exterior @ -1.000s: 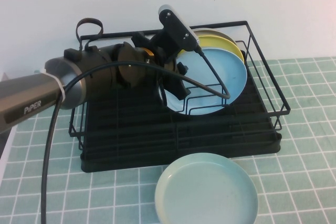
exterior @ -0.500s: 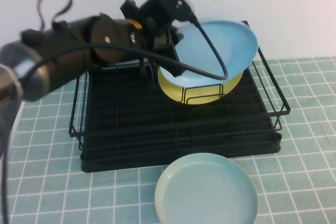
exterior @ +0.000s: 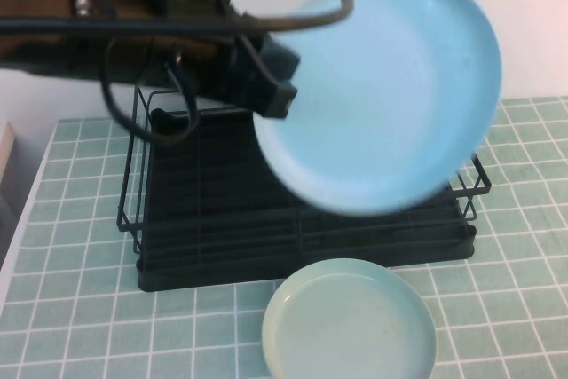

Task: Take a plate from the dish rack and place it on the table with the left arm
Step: Place the plate from the table

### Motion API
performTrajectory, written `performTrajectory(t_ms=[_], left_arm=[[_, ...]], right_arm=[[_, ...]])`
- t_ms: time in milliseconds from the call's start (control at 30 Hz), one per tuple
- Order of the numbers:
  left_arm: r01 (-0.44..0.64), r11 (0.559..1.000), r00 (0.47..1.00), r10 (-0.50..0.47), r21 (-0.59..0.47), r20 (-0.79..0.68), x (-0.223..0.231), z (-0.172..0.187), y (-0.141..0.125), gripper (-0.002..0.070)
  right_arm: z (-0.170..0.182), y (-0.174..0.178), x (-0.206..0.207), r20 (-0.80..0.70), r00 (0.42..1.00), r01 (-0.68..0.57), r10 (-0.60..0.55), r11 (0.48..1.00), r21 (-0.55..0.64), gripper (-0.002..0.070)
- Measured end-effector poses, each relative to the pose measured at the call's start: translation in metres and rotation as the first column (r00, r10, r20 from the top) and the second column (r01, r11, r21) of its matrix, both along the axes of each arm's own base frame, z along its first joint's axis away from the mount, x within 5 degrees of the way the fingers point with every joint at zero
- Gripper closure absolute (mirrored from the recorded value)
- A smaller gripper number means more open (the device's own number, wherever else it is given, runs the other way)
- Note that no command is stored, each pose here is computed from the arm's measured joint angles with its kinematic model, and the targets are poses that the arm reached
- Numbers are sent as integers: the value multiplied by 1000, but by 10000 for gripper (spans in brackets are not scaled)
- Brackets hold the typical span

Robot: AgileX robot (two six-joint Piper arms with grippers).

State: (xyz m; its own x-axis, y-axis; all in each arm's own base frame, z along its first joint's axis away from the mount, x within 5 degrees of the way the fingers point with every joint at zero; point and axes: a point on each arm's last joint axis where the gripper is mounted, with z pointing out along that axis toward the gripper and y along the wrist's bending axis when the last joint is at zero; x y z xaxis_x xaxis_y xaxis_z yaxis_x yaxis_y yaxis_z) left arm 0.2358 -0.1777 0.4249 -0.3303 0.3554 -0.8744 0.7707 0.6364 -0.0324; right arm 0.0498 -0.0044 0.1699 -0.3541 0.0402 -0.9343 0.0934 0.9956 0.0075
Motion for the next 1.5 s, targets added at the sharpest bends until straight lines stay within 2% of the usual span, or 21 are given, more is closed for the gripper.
performTrajectory(t_ms=[133,267,467,600,867,1000,1233,1500], left_arm=[[-62,998,959,53,-22,-280,-13,-9,3,617],[-127,992,893,108,-14,-436,-16,-21,3,617],[-218,976,784,181,9,-594,-18,-58,2,617],[-275,961,701,212,16,-681,-21,-102,2,617],[-437,900,579,288,8,-763,-30,-166,10,617],[-476,879,565,322,18,-759,-33,-184,15,617],[-477,879,585,323,6,-744,-31,-188,15,617],[-476,879,508,308,35,-805,-26,-207,7,617]], right_arm=[[0,0,0,0,1000,0,0,1000,0,678],[0,0,0,0,1000,0,0,1000,0,678],[0,0,0,0,1000,0,0,1000,0,678],[0,0,0,0,1000,0,0,1000,0,678],[0,0,0,0,1000,0,0,1000,0,678],[0,0,0,0,1000,0,0,1000,0,678],[0,0,0,0,1000,0,0,1000,0,678],[0,0,0,0,1000,0,0,1000,0,678]])
